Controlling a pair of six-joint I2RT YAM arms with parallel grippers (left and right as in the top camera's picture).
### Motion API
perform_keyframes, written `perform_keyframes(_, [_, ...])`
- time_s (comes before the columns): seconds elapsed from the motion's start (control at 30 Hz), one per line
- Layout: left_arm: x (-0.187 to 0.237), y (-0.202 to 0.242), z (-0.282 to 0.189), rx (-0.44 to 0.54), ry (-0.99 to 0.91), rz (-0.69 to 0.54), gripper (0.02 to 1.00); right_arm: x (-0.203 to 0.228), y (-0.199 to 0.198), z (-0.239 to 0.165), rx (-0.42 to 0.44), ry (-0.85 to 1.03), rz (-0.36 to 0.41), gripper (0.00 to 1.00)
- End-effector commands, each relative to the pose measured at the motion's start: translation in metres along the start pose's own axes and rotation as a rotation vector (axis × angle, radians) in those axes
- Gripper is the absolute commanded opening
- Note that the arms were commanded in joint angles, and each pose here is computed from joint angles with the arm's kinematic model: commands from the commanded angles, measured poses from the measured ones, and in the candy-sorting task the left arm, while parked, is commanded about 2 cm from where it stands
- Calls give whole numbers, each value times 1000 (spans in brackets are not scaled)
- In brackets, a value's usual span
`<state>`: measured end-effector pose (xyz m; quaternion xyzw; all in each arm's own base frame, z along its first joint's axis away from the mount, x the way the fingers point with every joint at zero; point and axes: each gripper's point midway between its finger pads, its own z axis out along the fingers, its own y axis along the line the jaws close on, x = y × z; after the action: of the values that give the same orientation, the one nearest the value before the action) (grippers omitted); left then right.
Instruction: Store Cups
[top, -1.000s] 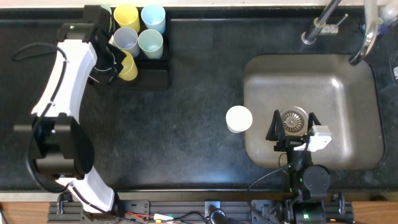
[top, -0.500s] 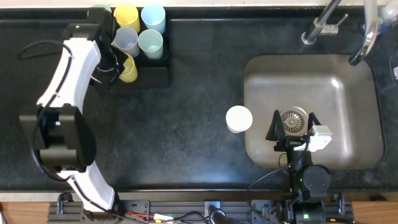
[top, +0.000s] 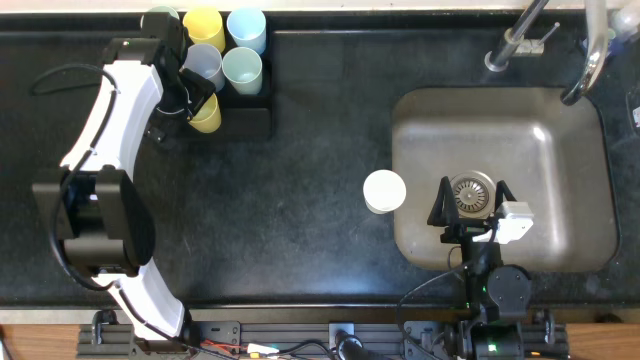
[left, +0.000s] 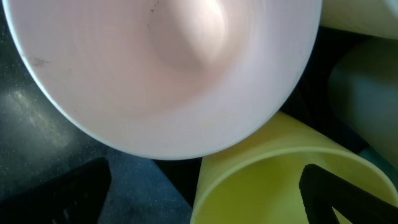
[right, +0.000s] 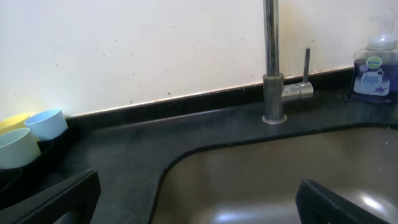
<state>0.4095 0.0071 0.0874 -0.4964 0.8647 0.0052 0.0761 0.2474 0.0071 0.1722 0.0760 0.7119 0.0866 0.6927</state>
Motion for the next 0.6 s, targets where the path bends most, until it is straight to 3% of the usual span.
perform_keyframes(0.03, [0,-4,-31,66,-39,-4,998,3,-2,0,5,0,7,998])
perform_keyframes(0.2, [12,5,-97,169,-88,14,998,3,-2,0,5,0,7,998])
perform_keyframes(0.33, [30,43,-165,244,-136,52,998,3,-2,0,5,0,7,996])
perform_keyframes(0.47, [46,112,-222,255,-253,252,998,3,-2,0,5,0,7,998])
perform_keyframes(0.6, [80,187,-243,268,-305,412,998,3,-2,0,5,0,7,998])
